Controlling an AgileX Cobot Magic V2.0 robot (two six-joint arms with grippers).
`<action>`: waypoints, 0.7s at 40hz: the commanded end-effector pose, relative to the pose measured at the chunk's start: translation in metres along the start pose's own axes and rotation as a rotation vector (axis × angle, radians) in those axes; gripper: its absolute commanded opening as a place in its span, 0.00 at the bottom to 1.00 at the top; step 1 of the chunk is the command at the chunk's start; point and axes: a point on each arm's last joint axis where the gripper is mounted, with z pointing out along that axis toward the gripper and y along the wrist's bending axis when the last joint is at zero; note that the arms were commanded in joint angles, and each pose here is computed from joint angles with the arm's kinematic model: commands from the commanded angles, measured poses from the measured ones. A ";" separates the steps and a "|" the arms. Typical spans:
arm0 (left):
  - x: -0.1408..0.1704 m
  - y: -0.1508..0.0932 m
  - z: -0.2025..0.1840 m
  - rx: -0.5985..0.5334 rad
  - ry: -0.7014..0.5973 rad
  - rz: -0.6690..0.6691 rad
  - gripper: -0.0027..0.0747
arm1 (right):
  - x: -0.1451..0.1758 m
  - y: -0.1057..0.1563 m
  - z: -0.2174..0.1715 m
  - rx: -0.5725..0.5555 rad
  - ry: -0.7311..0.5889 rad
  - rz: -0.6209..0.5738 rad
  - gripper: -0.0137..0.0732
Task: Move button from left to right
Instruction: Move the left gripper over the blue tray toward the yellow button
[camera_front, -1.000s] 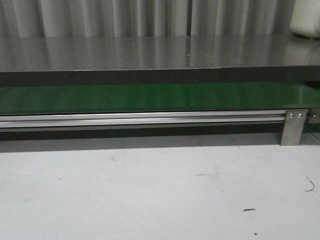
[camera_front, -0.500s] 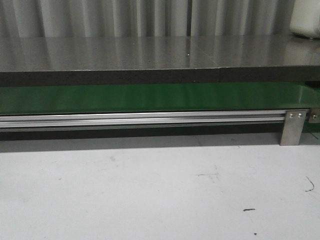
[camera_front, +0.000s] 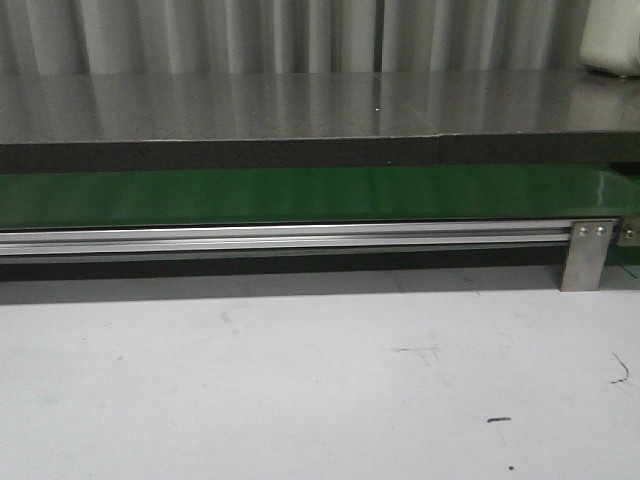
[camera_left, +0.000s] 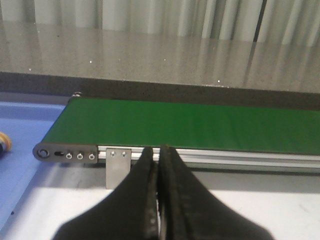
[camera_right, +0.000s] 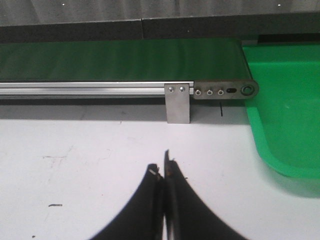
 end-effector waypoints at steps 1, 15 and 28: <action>-0.009 0.000 -0.001 0.007 -0.175 -0.008 0.01 | -0.016 0.000 -0.003 0.002 -0.162 -0.004 0.09; -0.105 -0.008 -0.017 0.000 -0.324 0.124 0.01 | -0.111 0.013 -0.033 -0.028 -0.317 -0.011 0.09; -0.141 -0.007 0.037 -0.043 0.111 0.157 0.01 | -0.172 0.020 0.026 -0.019 0.018 -0.010 0.09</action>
